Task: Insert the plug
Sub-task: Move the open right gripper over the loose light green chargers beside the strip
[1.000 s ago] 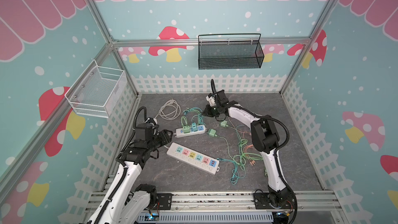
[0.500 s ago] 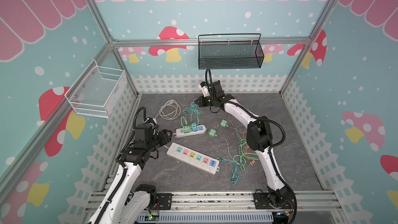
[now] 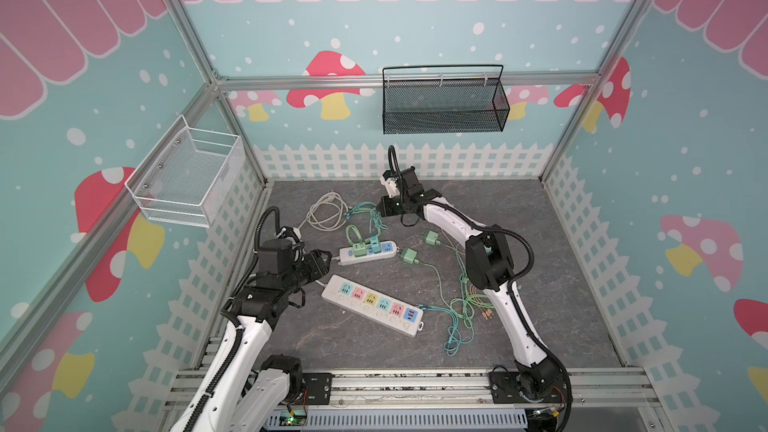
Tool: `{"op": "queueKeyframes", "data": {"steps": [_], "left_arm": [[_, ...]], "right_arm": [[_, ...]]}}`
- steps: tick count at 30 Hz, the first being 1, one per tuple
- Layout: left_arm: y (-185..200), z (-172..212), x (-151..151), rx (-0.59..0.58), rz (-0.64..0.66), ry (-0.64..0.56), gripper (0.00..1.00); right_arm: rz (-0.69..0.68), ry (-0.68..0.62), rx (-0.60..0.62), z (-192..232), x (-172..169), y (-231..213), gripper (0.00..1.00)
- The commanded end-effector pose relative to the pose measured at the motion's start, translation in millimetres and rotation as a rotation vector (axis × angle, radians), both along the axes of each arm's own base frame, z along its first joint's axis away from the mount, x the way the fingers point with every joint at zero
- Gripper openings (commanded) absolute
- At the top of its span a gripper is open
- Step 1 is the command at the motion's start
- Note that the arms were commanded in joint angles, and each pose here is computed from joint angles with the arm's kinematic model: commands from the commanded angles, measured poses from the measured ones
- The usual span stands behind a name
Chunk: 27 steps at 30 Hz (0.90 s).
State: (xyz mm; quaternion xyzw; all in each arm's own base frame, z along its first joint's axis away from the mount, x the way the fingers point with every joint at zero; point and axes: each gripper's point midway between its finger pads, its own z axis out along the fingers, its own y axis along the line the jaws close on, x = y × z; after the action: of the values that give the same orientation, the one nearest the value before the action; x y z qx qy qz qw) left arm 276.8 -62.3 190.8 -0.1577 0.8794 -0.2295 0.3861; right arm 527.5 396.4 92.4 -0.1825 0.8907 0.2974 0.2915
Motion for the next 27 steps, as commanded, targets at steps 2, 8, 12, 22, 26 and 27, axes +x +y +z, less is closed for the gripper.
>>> {"op": "queueKeyframes", "data": {"steps": [2,8,12,22,26,27], "left_arm": [[2,-2,-2,0.015,0.005,-0.004,0.56],[1,-3,-2,0.007,0.001,-0.005,0.56],[1,-2,-2,0.006,0.001,-0.008,0.56],[-2,-2,0,-0.014,-0.004,-0.012,0.56],[-3,1,1,-0.019,-0.011,-0.018,0.57],[-4,1,0,-0.022,-0.013,-0.017,0.57]], "right_arm": [[-0.005,-0.006,-0.079,-2,-9,-16,0.01],[0.014,-0.001,-0.108,0,-24,-26,0.12],[0.017,-0.05,-0.115,26,-27,-32,0.28],[0.016,-0.161,-0.172,89,-33,-62,0.66],[0.011,-0.171,-0.202,99,-43,-79,0.68],[0.004,-0.171,-0.212,101,-45,-85,0.68]]}}
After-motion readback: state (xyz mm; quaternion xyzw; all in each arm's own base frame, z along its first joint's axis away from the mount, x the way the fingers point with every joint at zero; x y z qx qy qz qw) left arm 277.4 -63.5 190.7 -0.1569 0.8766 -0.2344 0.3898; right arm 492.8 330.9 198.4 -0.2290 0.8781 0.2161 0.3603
